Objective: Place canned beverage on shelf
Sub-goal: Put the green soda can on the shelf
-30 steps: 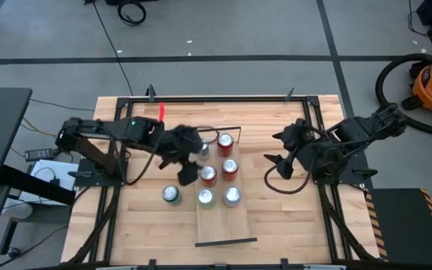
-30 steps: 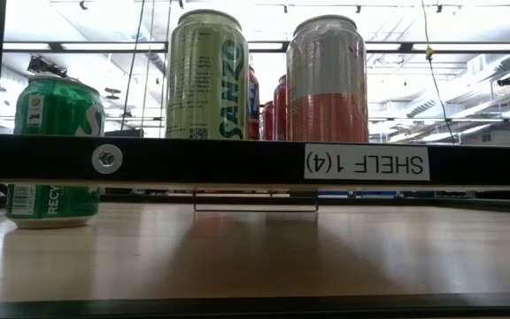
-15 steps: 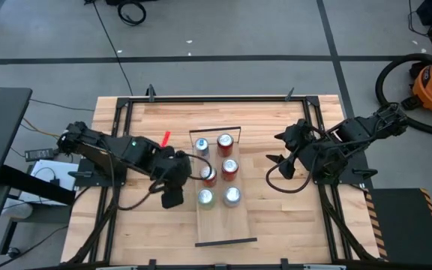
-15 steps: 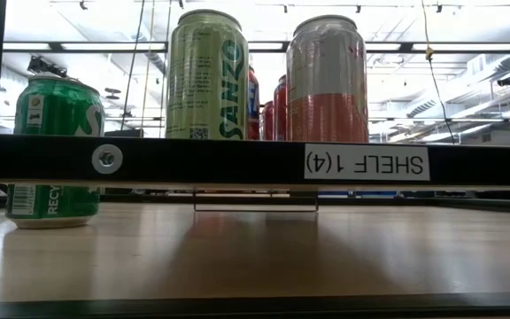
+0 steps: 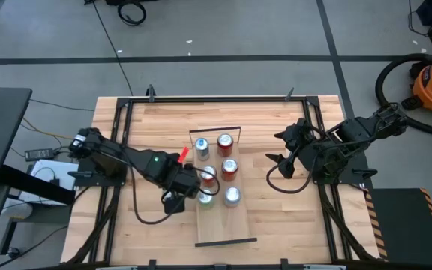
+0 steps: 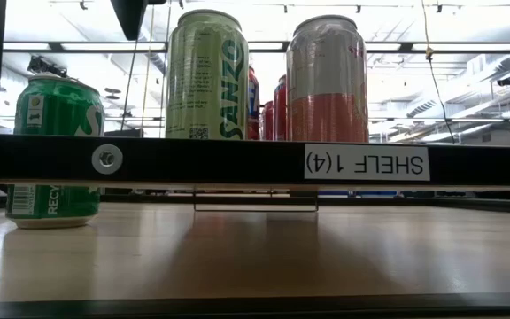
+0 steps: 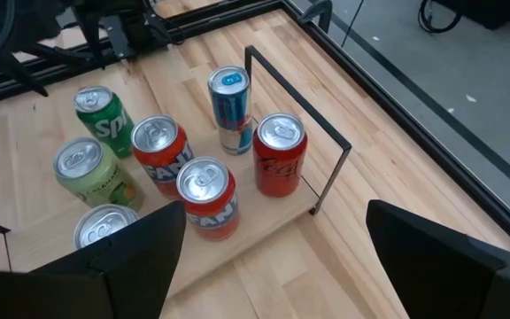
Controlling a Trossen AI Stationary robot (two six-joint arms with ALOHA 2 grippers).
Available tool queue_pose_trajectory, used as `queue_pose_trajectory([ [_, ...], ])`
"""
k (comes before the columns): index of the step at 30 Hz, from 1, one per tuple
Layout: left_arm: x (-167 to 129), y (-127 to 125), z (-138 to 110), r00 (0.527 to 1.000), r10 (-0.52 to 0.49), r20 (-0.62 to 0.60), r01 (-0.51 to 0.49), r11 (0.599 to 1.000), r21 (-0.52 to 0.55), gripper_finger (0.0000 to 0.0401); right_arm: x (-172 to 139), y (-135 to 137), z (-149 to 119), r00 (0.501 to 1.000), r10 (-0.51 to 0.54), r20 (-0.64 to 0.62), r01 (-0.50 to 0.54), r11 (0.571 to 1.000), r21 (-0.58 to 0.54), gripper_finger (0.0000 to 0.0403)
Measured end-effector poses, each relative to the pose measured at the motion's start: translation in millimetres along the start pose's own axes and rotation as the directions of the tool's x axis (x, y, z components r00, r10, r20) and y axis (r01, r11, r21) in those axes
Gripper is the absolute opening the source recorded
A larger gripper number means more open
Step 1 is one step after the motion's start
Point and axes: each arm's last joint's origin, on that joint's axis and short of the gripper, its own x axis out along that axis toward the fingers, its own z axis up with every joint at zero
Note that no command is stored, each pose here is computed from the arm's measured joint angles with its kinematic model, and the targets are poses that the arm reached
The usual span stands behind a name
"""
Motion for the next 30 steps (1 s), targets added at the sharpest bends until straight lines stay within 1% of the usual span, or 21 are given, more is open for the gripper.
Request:
queue_pose_trajectory([
  [3,6,-4,2,1.0,0.001,-0.014,0.0,0.999,0.052,0.0358,0,0,0,1.0,0.0,0.0,0.0,1.0,0.001,0.0362],
  [5,11,-4,2,1.0,0.001,-0.013,-0.001,0.999,0.052,0.0359,0,0,0,1.0,-0.001,0.001,0.001,1.0,0.003,0.0362],
  [9,26,4,-11,0.998,0.028,-0.05,-0.028,1.0,0.015,0.036,0,0,0,1.0,-0.003,0.002,0.003,1.0,0.004,0.0362],
  [12,34,7,-20,0.999,0.0,-0.043,-0.001,1.0,-0.015,0.036,0,0,0,1.0,-0.003,0.002,0.003,1.0,0.004,0.0362],
  [14,40,5,-21,0.999,-0.03,-0.023,0.029,0.999,-0.029,0.036,0,0,0,1.0,-0.002,0.003,0.002,1.0,0.005,0.0362],
  [16,42,5,-24,0.999,-0.041,-0.003,0.041,0.998,-0.037,0.036,0,0,0,1.0,-0.003,0.002,0.003,1.0,0.007,0.0362],
  [19,47,4,-23,0.998,-0.054,0.022,0.056,0.995,-0.077,0.036,0,0,0,1.0,-0.002,0.002,0.002,1.0,0.009,0.0362],
  [23,57,6,-26,1.0,-0.008,0.017,0.01,0.992,-0.124,0.036,0,0,0,1.0,-0.002,0.002,0.002,1.0,0.013,0.0362],
  [26,65,8,-31,1.0,0.012,-0.017,-0.015,0.99,-0.14,0.036,0,0,0,1.0,-0.001,0.002,0.001,1.0,0.016,0.0362],
  [28,69,6,-32,0.999,-0.025,-0.026,0.021,0.99,-0.14,0.036,0,0,0,1.0,-0.002,0.001,0.001,1.0,0.02,0.0362],
  [30,75,3,-33,0.998,-0.051,-0.022,0.048,0.992,-0.117,0.036,0,0,0,1.0,-0.002,0.001,0.001,1.0,0.02,0.0362],
])
